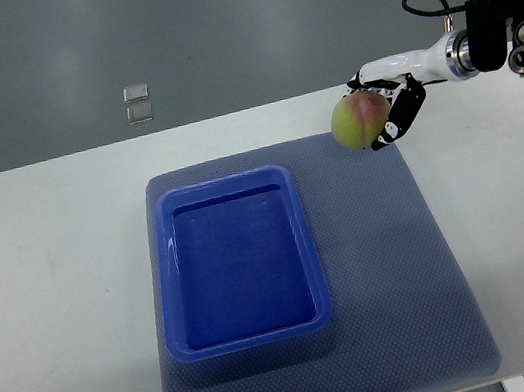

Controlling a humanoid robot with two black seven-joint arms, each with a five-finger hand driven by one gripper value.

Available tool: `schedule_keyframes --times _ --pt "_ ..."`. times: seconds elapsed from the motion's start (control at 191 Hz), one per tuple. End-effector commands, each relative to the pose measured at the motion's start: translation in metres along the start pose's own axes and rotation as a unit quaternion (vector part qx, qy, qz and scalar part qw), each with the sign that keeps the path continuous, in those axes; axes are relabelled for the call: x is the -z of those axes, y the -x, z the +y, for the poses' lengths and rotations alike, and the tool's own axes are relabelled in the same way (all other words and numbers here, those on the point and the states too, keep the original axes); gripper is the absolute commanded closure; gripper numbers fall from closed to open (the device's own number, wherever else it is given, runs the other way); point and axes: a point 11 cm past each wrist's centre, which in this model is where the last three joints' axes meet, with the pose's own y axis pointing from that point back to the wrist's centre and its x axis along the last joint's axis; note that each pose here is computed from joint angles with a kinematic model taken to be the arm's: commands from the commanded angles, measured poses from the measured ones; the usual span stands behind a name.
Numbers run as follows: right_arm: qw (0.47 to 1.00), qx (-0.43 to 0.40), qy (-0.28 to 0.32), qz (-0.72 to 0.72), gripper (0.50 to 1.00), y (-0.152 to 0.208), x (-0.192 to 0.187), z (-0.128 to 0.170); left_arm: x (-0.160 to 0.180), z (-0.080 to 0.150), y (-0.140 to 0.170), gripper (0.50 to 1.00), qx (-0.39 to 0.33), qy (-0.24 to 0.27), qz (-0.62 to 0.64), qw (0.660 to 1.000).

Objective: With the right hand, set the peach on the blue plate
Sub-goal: 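Carry the peach over the blue tray and lower it inside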

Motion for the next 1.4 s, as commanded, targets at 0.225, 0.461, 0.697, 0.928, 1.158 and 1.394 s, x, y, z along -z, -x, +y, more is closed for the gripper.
schedule_keyframes --times 0.225,0.461,0.697,0.928,1.158,1.394 --pt "0.998 -0.033 -0.038 0.025 0.971 -0.059 0.044 0.068 0.0 0.0 0.001 0.5 0.001 0.0 -0.001 1.0" --pt "0.995 -0.001 -0.096 0.019 0.944 -0.04 0.092 0.032 -0.002 0.0 0.001 0.5 0.002 0.002 -0.002 1.0" --pt "0.991 0.055 -0.112 0.048 0.926 0.015 0.149 -0.053 -0.006 0.001 0.001 0.5 0.002 0.006 -0.001 1.0" --pt "0.983 0.127 -0.126 0.052 0.914 0.098 0.178 -0.117 -0.007 0.001 0.0 0.5 0.0 0.006 0.001 1.0" --pt "0.976 0.169 -0.119 0.062 0.912 0.156 0.176 -0.143 -0.007 0.001 -0.001 0.5 -0.002 0.006 0.001 1.0" --pt "0.982 0.151 -0.09 0.07 0.893 0.158 0.15 -0.153 -0.007 0.001 0.0 0.5 0.0 0.006 0.001 1.0"
